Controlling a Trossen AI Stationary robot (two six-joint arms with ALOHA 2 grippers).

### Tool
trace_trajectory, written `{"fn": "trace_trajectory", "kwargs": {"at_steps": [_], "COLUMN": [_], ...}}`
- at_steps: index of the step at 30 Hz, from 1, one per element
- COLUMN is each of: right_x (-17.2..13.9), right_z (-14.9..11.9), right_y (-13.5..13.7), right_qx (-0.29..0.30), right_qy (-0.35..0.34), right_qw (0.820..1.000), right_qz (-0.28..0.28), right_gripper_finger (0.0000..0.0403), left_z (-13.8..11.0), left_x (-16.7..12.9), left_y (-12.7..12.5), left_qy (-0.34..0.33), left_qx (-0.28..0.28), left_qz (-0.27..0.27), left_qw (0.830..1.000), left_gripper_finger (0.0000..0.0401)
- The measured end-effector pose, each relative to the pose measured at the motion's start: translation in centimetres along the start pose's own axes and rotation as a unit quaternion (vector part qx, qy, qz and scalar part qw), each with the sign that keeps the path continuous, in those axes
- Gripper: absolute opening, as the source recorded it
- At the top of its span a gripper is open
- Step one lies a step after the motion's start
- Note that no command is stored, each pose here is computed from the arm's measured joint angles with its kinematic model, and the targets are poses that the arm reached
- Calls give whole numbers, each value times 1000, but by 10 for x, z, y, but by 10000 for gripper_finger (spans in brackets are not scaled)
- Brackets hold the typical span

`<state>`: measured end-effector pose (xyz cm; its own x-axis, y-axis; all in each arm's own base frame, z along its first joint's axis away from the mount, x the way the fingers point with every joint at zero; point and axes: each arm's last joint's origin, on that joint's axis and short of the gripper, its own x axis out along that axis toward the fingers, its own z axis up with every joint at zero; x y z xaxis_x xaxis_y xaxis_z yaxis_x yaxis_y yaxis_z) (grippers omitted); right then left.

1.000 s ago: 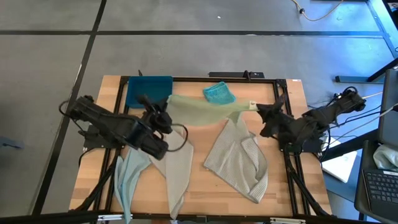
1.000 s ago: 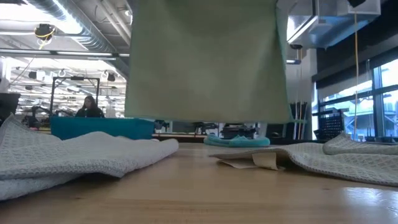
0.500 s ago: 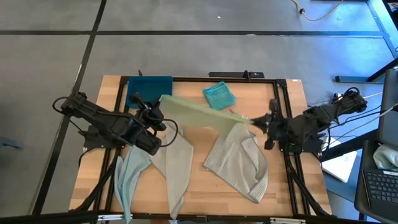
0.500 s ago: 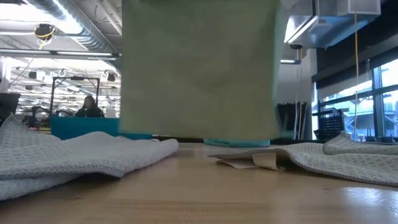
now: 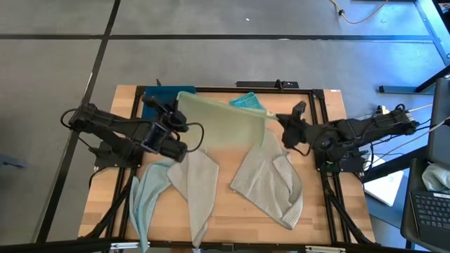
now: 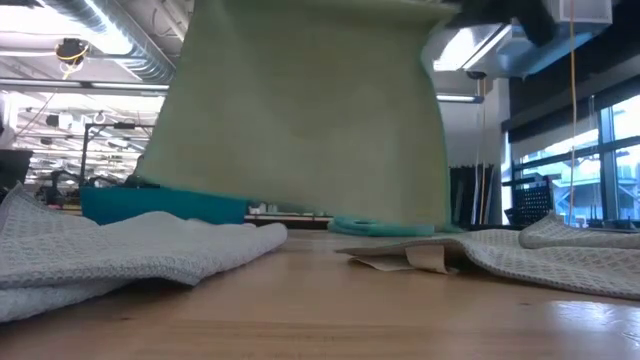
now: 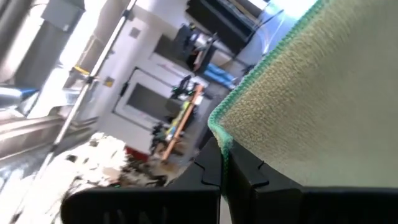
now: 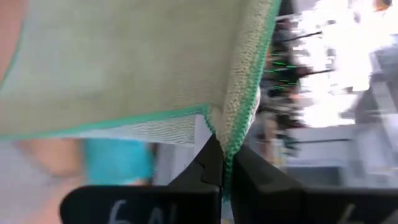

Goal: Fold microfiber towels
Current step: Fold the green towel

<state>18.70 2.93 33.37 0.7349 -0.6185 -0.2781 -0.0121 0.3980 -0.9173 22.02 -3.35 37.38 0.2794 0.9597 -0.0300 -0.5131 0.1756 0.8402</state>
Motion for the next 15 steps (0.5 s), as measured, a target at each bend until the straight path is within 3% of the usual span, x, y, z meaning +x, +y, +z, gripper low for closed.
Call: {"fn": "trace_trajectory", "kwargs": {"at_steps": [4,8,11,15], "right_x": [-3,-3,-3,-2], "right_z": [2,-2,-6,-3], "right_y": [-15,-11,4,29], "right_qx": [4,91,156,220], "right_qy": [-36,-55,-62,-58], "right_qw": [999,994,979,927], "right_qz": [-32,13,112,298], "right_gripper_finger": [12,12,12,12], "left_z": [-1,-2,-1,0], "left_x": [7,6,-2,-23], "left_y": [3,2,-1,-13], "left_qy": [14,15,16,38], "left_qx": [14,-1,-36,-87], "left_qz": [11,0,-35,-138], "left_qw": [1000,1000,999,986], "left_gripper_finger": [0,0,0,0]}}
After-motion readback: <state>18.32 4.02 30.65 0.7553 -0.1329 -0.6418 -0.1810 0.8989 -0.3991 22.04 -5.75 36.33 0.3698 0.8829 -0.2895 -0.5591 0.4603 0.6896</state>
